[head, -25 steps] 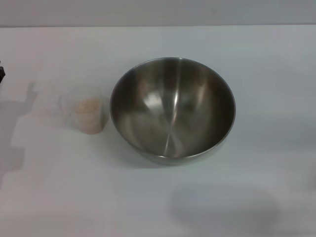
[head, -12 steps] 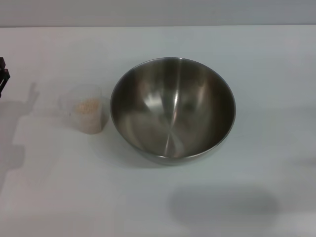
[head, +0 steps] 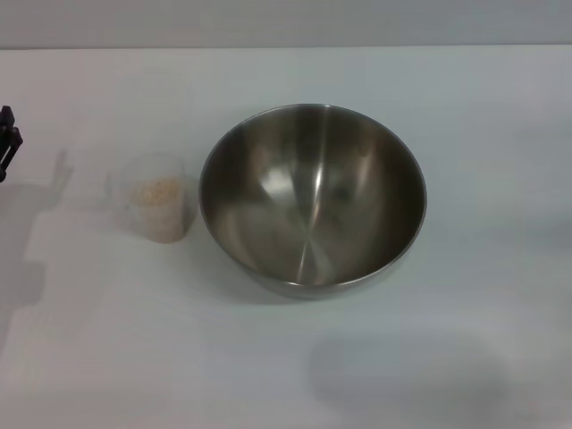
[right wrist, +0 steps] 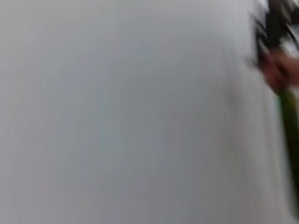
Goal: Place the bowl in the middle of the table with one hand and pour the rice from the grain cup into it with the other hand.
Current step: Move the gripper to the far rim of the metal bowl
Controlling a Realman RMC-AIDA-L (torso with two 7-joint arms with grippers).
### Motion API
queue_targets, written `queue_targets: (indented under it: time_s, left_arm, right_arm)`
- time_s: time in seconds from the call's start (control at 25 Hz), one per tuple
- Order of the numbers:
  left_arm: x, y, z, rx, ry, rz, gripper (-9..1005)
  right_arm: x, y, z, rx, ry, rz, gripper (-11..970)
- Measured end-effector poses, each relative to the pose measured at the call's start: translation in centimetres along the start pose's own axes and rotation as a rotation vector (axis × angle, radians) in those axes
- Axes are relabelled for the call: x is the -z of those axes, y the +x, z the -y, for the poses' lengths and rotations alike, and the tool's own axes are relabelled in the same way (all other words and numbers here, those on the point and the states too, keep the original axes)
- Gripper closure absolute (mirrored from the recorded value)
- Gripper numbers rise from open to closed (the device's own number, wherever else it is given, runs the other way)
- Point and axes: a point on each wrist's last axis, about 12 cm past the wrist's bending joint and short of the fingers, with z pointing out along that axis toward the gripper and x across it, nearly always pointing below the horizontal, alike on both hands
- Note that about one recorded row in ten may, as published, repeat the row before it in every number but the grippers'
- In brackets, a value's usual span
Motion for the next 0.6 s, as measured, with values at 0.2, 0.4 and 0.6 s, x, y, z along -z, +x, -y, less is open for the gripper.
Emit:
queue_targets:
  time_s: [0.2, 0.4, 0.6]
  left_arm:
    - [0.0, 0.1, 0.1, 0.026, 0.003, -0.004, 211]
    - [0.2, 0.2, 0.1, 0.049, 0.004, -0.012, 212]
    - [0.4, 0.3, 0.1, 0.051, 0.001, -0.014, 213]
  right_arm:
    - [2.2, -0.9, -2.3, -0.143, -0.367, 0.111, 167]
    - [4.4, -1.2, -4.1, -0.197, -0.630, 0.138, 167]
    - [6.0, -1.8, -4.8, -0.297, -0.849, 0.140, 167]
